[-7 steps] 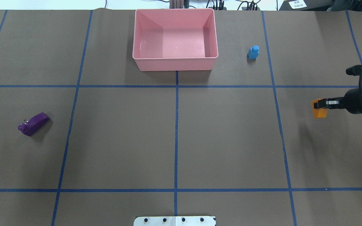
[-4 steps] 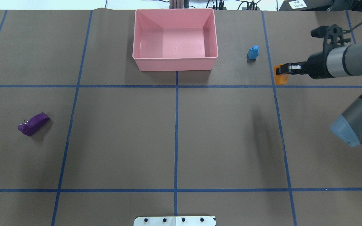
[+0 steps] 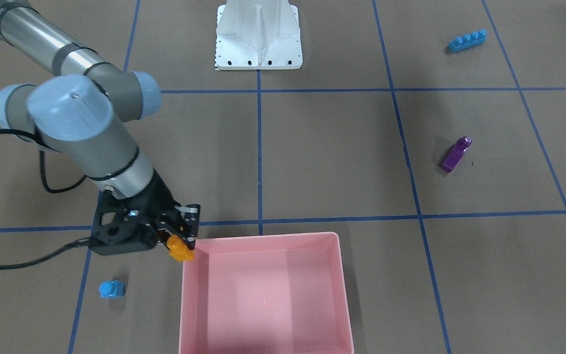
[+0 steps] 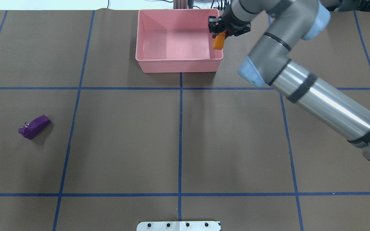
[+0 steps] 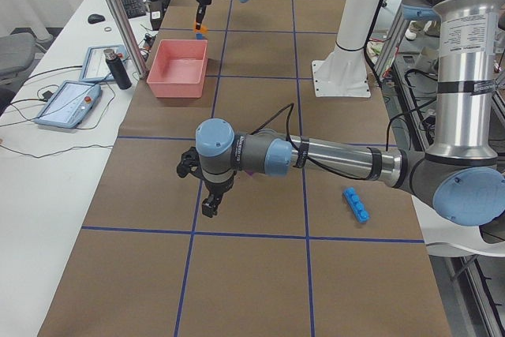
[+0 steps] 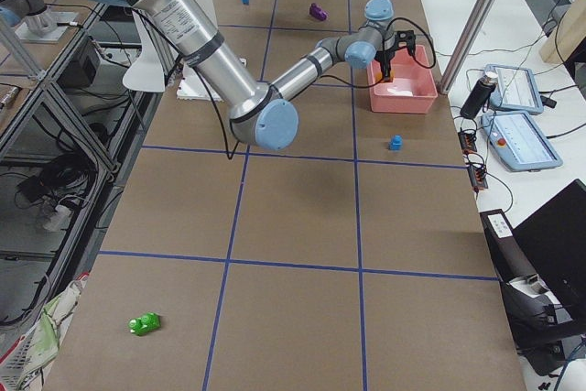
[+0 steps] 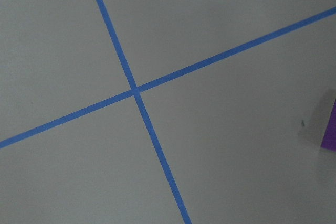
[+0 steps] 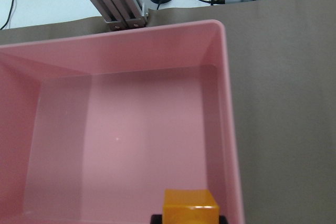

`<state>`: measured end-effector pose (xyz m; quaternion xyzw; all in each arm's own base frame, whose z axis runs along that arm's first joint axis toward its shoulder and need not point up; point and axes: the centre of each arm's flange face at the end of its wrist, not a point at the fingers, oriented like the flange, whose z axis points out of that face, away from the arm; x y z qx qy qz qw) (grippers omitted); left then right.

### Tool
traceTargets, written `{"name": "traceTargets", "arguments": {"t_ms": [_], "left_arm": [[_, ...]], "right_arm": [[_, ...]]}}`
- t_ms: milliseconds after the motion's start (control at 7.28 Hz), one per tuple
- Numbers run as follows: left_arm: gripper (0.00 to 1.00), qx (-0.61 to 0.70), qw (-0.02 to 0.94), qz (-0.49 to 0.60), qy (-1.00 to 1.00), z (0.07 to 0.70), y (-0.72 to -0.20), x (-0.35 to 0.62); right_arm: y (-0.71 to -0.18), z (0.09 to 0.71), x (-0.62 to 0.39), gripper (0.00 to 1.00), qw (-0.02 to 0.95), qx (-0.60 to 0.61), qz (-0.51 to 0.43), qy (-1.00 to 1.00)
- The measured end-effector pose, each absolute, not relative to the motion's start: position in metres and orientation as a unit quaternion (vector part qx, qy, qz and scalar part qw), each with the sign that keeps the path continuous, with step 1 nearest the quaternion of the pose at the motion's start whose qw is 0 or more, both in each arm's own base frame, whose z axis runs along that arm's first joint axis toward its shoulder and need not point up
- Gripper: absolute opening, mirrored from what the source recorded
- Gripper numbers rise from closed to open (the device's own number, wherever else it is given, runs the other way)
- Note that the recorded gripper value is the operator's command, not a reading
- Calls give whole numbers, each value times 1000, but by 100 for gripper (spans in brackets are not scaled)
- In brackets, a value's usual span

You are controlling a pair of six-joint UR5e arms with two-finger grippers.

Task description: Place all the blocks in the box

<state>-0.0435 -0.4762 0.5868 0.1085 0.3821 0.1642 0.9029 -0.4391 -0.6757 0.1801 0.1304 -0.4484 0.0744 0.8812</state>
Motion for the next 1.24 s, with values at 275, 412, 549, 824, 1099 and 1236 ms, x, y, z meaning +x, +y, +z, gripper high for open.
{"name": "traceTargets", "arguments": {"t_ms": [275,412,549,824,1099,1236], "left_arm": [[100,117,901,170,381,580,-482,-41],[100,135,897,183,379,569,-494,-32],[100,150,893,186,381,557,-506,-18],[100,180,879,190,399,543,-513,2],[100,188,853,233,428,530,-505,69],[100,197,845,255,426,524,-500,101]], "right_arm": [[-708,146,-504,99,906,112,83,-400],[-712,152,-525,100,915,105,84,-381],[-708,160,-542,100,921,101,84,-367],[-699,157,-547,100,923,94,85,-362],[-685,136,-502,100,923,70,69,-371],[-673,135,-464,100,923,66,52,-376]]}}
